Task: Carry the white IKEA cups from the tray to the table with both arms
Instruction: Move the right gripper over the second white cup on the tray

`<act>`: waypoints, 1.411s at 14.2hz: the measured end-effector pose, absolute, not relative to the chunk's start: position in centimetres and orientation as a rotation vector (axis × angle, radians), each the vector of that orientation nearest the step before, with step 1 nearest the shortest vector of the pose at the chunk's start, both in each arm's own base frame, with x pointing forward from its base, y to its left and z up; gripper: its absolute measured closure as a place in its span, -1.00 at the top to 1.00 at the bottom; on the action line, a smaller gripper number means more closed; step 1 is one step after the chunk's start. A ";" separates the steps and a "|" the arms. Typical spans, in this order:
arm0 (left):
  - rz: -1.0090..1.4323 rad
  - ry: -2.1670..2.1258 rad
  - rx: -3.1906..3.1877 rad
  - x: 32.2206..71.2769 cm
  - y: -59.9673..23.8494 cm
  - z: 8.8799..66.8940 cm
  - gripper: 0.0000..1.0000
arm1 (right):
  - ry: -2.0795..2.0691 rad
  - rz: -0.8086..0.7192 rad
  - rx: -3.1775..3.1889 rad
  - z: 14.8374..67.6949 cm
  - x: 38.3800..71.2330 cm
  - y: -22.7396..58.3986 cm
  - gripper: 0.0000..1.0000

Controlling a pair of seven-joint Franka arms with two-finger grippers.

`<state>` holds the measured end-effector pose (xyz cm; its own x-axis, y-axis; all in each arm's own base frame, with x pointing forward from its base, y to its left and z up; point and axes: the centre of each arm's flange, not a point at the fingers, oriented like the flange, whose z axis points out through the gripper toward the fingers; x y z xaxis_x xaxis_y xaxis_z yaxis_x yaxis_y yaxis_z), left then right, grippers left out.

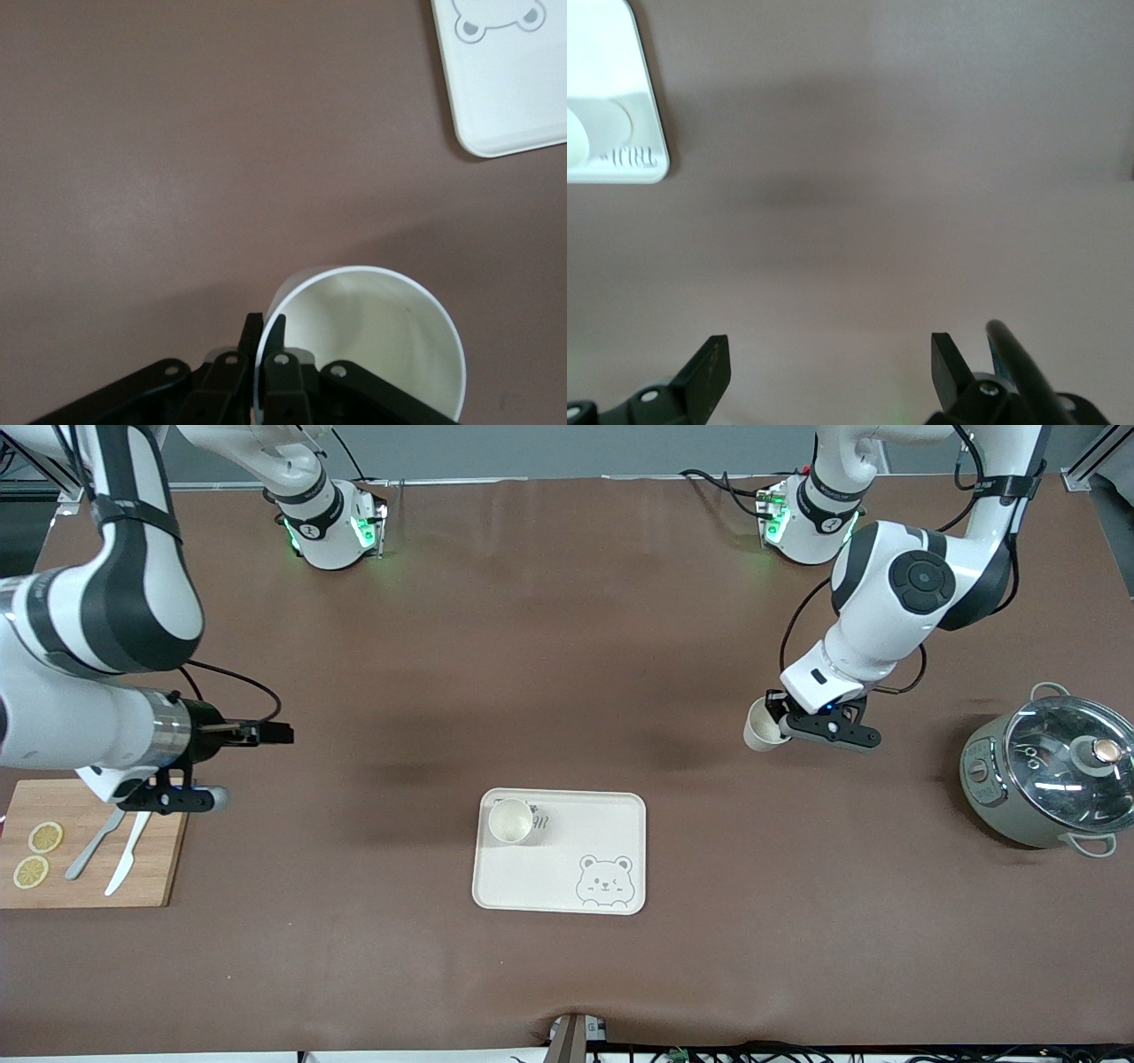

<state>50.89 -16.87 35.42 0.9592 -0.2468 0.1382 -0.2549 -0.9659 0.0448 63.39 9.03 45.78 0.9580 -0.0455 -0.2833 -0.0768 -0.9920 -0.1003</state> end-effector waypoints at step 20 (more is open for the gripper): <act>0.275 -0.442 3.020 47.6 -7.9 25.0 -0.93 | 0.966 0.217 -2.886 31.5 64.7 30.2 1.00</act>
